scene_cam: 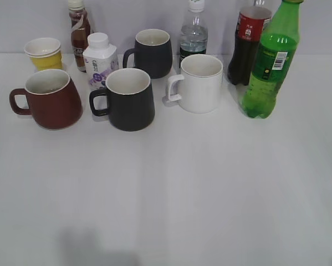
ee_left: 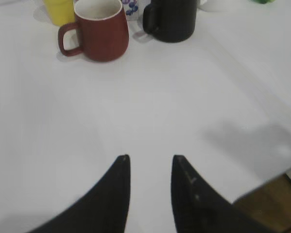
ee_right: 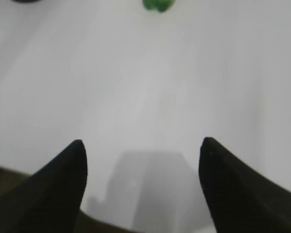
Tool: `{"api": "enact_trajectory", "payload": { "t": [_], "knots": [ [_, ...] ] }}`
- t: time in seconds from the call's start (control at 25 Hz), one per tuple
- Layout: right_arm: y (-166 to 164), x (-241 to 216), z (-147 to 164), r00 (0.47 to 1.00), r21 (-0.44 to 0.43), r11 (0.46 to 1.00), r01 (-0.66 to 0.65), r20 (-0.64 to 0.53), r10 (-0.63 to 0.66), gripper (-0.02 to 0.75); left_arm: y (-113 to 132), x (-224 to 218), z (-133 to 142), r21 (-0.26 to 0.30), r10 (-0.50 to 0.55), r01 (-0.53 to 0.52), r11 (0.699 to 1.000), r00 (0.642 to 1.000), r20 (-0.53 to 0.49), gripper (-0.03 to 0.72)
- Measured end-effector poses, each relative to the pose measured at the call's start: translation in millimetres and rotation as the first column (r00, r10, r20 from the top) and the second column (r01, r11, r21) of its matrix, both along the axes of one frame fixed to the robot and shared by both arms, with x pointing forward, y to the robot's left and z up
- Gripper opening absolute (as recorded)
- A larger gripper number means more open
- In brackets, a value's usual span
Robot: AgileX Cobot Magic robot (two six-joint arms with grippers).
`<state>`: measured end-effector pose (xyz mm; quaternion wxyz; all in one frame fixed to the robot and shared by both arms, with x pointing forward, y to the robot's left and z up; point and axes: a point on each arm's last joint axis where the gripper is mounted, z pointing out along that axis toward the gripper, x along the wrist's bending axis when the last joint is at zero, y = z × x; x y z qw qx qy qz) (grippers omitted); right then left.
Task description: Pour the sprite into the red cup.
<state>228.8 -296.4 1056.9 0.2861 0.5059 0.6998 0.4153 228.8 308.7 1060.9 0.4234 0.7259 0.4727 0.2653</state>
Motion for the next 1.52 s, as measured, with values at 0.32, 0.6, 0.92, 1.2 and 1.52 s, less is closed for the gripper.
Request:
{"api": "enact_trajectory", "payload": {
  "t": [0.32, 0.6, 0.92, 1.2, 1.52],
  "knots": [
    [0.3, 2.7, -3.8, 0.998, 0.013, 1.0, 0.004, 0.056, -0.005, 0.535, -2.4, 7.9, -3.5, -0.001, 0.005, -0.005, 1.0, 0.999, 0.047, 0.229],
    [0.3, 3.0, -3.2, 0.998, 0.016, 1.0, 0.004, 0.064, -0.005, 0.535, -2.2, 8.1, -3.2, 0.0, 0.007, -0.007, 1.0, 0.999, 0.051, 0.229],
    [0.3, 3.1, -3.0, 0.998, 0.016, 1.0, 0.005, 0.067, -0.006, 0.535, -2.2, 8.1, -3.2, 0.001, 0.007, -0.007, 1.0, 0.999, 0.052, 0.229],
    [1.4, 3.9, -2.9, 0.981, 0.016, 0.984, 0.179, 0.067, -0.18, 0.535, -2.4, 7.3, -3.2, 0.003, 0.133, -0.133, 0.991, 0.99, 0.052, 0.229],
    [2.1, 4.5, -2.9, 0.961, 0.017, 0.963, 0.269, 0.068, -0.27, 0.535, -2.7, 1.8, -3.6, -0.006, 0.376, -0.376, 0.927, 0.924, 0.077, 0.229]
  ]
}}
